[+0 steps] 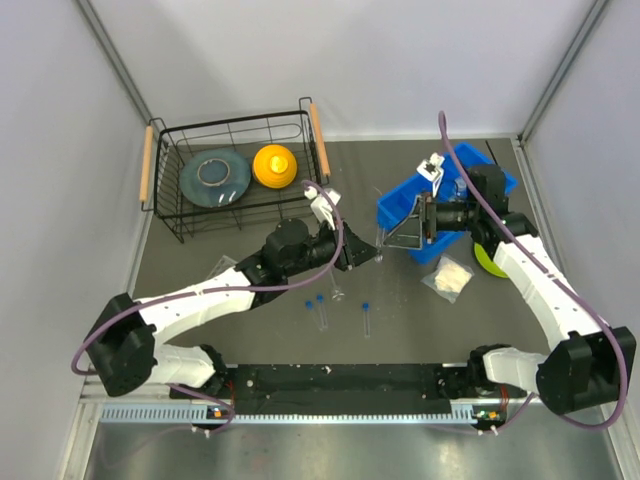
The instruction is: Organize the chemistry lab equipment
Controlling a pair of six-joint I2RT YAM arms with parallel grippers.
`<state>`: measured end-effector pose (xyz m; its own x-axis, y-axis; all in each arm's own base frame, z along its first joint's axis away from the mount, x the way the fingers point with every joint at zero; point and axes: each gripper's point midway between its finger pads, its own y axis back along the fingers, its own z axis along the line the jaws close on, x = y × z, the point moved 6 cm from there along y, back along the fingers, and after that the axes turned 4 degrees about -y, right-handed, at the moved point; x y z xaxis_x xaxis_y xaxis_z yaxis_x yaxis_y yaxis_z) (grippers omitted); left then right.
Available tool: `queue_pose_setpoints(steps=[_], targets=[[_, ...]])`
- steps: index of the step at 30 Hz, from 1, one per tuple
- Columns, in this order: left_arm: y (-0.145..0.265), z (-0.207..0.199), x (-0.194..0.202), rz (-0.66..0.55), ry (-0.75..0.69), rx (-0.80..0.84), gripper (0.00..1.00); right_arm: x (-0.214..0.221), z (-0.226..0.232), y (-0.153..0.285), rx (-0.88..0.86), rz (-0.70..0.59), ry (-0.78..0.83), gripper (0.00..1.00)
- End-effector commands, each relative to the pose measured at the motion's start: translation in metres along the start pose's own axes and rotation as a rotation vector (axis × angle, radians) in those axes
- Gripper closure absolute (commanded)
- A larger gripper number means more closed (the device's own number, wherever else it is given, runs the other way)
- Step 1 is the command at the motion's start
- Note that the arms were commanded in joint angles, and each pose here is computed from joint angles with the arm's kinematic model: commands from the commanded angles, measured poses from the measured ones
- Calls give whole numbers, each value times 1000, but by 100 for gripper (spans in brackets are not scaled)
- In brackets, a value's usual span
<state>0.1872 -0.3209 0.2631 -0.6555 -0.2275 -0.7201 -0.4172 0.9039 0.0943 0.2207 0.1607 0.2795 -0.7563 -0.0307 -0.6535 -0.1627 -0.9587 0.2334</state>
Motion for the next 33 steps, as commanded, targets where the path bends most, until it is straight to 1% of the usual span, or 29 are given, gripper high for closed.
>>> queue_pose_setpoints(steps=[1,9,17,23,24,26,27,32,33], targets=[[-8,-21,-19,-79,4,73,90,-9,8,-6,-32,-23,10,24],[-13,-25,-18,-80,16,77,89,-11,10,-12,-62,-15,-50,30],[-14,-25,-17,-96,28,67,89,-11,8,-16,-67,-19,-103,40],[-15,-23,-16,-112,59,50,90,-9,6,-17,-63,-21,-118,52],[-15,-23,-15,-113,66,47,90,-9,6,-17,-63,-21,-120,56],[-16,-23,-15,-113,70,43,89,-8,5,-17,-63,-21,-120,59],[-16,-22,-15,-116,72,38,89,-8,5,-17,-62,-20,-123,62],[-16,-22,-13,-112,78,29,89,-7,6,-17,-62,-24,-114,72],[-17,-22,-13,-114,80,27,89,-8,6,-17,-63,-25,-113,77]])
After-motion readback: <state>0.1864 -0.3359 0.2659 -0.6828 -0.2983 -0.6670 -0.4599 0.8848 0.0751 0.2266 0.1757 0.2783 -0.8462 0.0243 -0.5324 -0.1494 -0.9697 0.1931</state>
